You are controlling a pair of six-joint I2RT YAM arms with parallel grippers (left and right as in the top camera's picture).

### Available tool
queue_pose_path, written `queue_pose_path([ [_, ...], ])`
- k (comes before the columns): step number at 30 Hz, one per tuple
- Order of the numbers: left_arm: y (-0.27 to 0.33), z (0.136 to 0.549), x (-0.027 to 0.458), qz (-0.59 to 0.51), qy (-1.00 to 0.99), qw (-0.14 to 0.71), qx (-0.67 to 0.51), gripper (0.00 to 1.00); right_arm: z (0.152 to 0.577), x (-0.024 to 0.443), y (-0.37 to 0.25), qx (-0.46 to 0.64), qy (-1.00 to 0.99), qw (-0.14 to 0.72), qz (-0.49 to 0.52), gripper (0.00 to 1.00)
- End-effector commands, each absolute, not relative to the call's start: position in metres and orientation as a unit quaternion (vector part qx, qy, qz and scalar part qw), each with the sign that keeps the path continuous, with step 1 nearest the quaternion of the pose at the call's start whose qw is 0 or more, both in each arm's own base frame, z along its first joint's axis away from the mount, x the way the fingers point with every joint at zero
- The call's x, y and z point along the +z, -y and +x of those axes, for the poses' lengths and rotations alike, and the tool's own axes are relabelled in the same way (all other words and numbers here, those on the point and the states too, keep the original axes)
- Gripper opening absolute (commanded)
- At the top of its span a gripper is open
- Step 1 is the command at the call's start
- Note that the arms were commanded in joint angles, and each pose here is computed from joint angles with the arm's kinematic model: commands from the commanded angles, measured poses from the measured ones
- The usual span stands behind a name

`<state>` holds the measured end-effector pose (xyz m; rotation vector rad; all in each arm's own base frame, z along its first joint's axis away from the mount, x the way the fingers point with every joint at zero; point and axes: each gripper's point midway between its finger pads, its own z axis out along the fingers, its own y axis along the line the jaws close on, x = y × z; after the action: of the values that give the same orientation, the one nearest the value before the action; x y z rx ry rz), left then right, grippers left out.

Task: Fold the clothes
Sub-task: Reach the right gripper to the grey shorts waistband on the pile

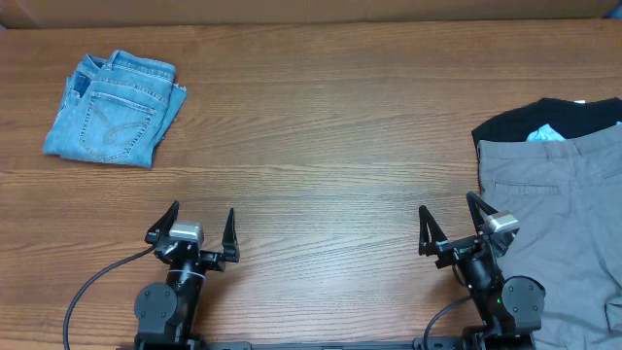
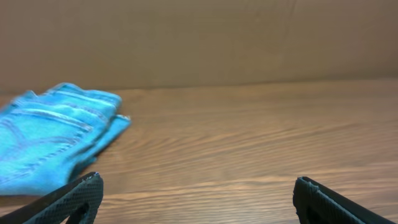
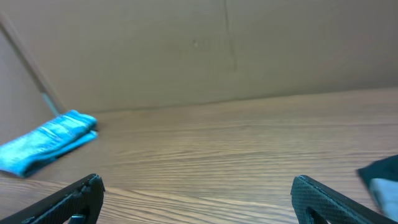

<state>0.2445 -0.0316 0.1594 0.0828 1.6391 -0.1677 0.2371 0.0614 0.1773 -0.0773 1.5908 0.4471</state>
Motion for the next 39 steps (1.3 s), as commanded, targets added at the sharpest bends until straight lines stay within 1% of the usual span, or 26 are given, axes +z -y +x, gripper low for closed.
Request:
queue_pose_path([
  [1,0.06,0.236,0.179,0.047,-0.711,0.678,-0.184,1.0,0.226,0.2,-0.081,0.266,-0.689,0.673,-0.055,1.0],
  [4,0.061,0.225,0.219,0.058,-0.696,0.691,-0.186,1.0,0.213,0.247,-0.087,0.272,-0.667,0.689,-0.083,1.0],
  [6,0.054,0.221,0.241,0.046,-0.695,0.698,-0.169,1.0,0.21,0.264,-0.087,0.263,-0.676,0.683,-0.09,1.0],
  [7,0.048,0.217,0.26,0.036,-0.697,0.699,-0.154,1.0,0.211,0.273,-0.085,0.252,-0.694,0.669,-0.089,1.0],
  [9,0.041,0.215,0.275,0.02,-0.711,0.689,-0.139,1.0,0.219,0.276,-0.08,0.242,-0.724,0.643,-0.07,1.0],
  [14,0.026,0.223,0.292,-0.022,-0.806,0.583,-0.099,1.0,0.26,0.272,-0.069,0.205,-0.844,0.496,-0.006,1.0],
  [17,0.024,0.236,0.3,-0.031,-0.845,0.527,-0.087,1.0,0.286,0.262,-0.061,0.173,-0.895,0.409,0.024,1.0],
  [19,0.026,0.245,0.306,-0.03,-0.861,0.5,-0.089,1.0,0.302,0.257,-0.065,0.174,-0.915,0.363,0.029,1.0],
  [21,0.027,0.26,0.312,-0.021,-0.872,0.481,-0.081,1.0,0.327,0.232,-0.065,0.16,-0.941,0.297,0.027,1.0],
  [23,0.028,0.273,0.311,-0.013,-0.88,0.469,-0.076,1.0,0.34,0.213,-0.058,0.143,-0.95,0.274,0.041,1.0],
  [25,0.038,0.28,0.306,-0.007,-0.886,0.452,-0.104,1.0,0.36,0.18,-0.038,0.117,-0.958,0.242,0.096,1.0],
  [27,0.051,0.281,0.299,0.009,-0.891,0.432,-0.137,1.0,0.378,0.147,-0.015,0.107,-0.959,0.216,0.15,1.0],
  [28,0.055,0.28,0.296,0.014,-0.895,0.422,-0.148,1.0,0.386,0.131,-0.001,0.105,-0.956,0.204,0.185,0.99],
  [29,0.058,0.279,0.291,0.016,-0.899,0.411,-0.154,1.0,0.392,0.119,0.012,0.099,-0.954,0.198,0.204,0.96],
  [30,0.058,0.277,0.286,0.015,-0.903,0.4,-0.155,1.0,0.398,0.101,0.031,0.084,-0.952,0.191,0.225,0.97],
  [33,0.058,0.274,0.282,0.013,-0.908,0.389,-0.155,1.0,0.396,0.075,0.072,0.02,-0.949,0.175,0.263,0.93],
  [34,0.058,0.273,0.281,0.013,-0.909,0.386,-0.154,1.0,0.395,0.066,0.078,0.013,-0.949,0.166,0.268,0.84],
  [36,0.058,0.272,0.28,0.012,-0.91,0.385,-0.154,1.0,0.393,0.056,0.08,0.01,-0.951,0.153,0.27,0.79],
  [38,0.058,0.272,0.28,0.014,-0.91,0.385,-0.153,1.0,0.391,0.048,0.084,-0.004,-0.951,0.145,0.272,0.7],
  [39,0.058,0.272,0.28,0.014,-0.91,0.385,-0.153,1.0,0.391,0.044,0.088,-0.017,-0.951,0.142,0.274,0.67],
])
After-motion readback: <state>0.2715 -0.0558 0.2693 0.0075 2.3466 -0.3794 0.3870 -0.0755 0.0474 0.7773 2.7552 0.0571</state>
